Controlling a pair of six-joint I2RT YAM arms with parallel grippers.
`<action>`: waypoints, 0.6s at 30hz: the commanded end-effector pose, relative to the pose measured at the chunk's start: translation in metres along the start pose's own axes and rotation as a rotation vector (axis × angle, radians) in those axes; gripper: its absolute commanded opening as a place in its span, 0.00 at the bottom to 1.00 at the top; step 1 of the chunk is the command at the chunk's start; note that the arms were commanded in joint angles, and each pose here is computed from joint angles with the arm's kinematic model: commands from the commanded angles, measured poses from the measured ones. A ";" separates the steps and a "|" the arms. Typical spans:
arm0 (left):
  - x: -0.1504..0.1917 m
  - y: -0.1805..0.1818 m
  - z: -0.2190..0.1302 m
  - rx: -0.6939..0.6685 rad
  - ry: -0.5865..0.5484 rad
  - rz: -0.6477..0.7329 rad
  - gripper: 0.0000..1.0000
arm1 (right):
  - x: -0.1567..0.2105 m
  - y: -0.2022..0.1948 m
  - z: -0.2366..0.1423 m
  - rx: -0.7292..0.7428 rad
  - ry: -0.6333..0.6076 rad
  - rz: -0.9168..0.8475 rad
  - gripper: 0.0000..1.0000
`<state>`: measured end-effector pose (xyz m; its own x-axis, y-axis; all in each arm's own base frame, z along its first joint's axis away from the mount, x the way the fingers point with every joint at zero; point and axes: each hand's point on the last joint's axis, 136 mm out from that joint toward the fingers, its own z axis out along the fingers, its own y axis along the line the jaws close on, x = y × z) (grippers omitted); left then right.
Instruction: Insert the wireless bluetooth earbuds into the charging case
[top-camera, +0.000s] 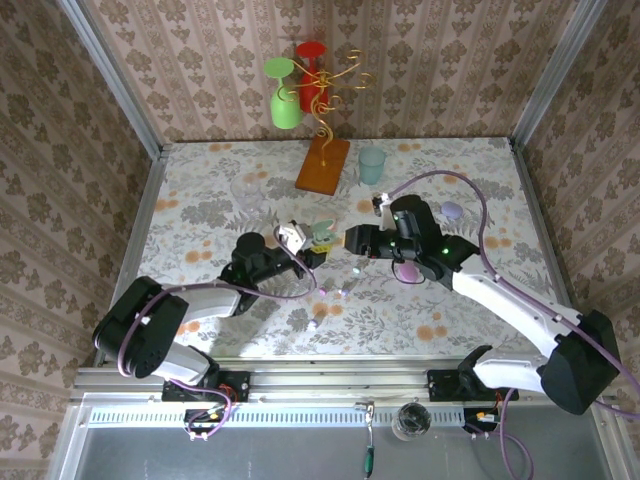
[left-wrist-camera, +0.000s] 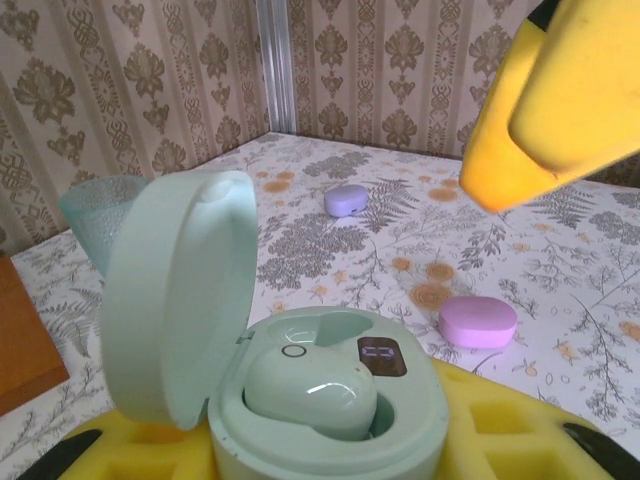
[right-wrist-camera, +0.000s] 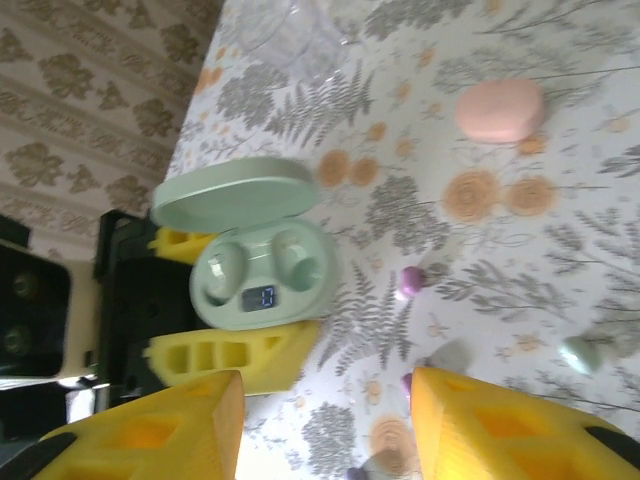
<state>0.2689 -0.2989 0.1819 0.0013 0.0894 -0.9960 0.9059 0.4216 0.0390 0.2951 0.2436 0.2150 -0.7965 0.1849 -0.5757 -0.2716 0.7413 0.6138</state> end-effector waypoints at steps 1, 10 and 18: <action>-0.018 0.001 -0.012 -0.002 -0.064 0.001 0.32 | 0.008 -0.037 -0.002 0.143 0.006 -0.024 0.50; -0.017 0.025 -0.047 -0.107 -0.081 -0.029 0.32 | 0.038 -0.092 0.018 0.418 0.203 -0.274 0.54; -0.017 0.047 -0.078 -0.209 -0.085 -0.034 0.32 | 0.063 -0.113 0.046 0.575 0.401 -0.499 0.54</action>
<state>0.2797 -0.2191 0.2011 0.0147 0.0216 -0.9997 0.8070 0.5901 0.0246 0.2987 0.2119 0.0889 -0.8435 -0.2901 -0.4519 -0.3536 0.9334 0.0607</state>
